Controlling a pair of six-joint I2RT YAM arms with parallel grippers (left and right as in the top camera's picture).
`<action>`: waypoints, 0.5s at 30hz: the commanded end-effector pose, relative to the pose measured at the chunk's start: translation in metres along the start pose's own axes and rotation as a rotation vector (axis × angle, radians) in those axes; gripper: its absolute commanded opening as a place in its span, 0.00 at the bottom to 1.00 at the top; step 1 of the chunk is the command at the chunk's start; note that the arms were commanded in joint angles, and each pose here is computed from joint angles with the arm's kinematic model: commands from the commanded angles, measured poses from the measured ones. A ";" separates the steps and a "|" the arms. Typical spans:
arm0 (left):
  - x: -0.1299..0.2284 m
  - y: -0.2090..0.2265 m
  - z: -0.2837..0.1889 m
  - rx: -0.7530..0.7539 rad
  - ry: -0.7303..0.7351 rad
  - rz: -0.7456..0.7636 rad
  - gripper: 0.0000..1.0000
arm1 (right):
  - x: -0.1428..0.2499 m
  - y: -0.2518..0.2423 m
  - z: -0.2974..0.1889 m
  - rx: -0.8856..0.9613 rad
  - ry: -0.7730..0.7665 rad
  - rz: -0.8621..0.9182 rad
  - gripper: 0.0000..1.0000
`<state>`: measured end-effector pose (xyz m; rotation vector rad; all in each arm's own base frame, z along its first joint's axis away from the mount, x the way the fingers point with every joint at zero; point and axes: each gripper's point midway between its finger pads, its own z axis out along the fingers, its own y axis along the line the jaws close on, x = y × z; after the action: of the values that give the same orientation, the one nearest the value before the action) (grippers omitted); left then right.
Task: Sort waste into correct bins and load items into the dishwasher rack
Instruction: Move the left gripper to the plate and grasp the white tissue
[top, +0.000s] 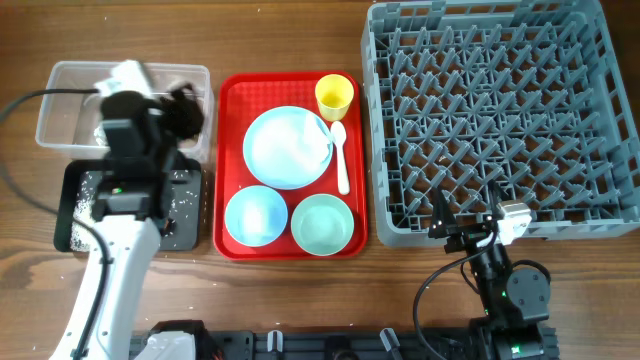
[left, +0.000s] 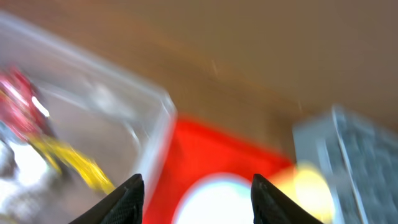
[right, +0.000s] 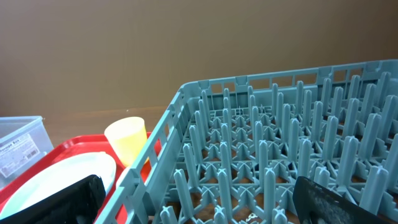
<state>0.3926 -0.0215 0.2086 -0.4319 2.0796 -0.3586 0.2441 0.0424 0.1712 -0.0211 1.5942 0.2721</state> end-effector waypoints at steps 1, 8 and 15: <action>0.060 -0.045 0.002 0.094 0.183 0.029 0.54 | 0.000 -0.001 0.000 0.005 -0.002 -0.002 1.00; 0.153 -0.090 0.014 0.124 0.421 0.045 0.58 | 0.000 -0.001 0.000 0.005 -0.002 -0.002 1.00; 0.201 -0.108 0.053 0.153 0.474 0.096 0.58 | 0.000 -0.001 0.000 0.005 -0.002 -0.002 1.00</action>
<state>0.3529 -0.2014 0.0986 -0.1466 2.4693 -0.6031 0.2442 0.0423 0.1712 -0.0208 1.5942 0.2718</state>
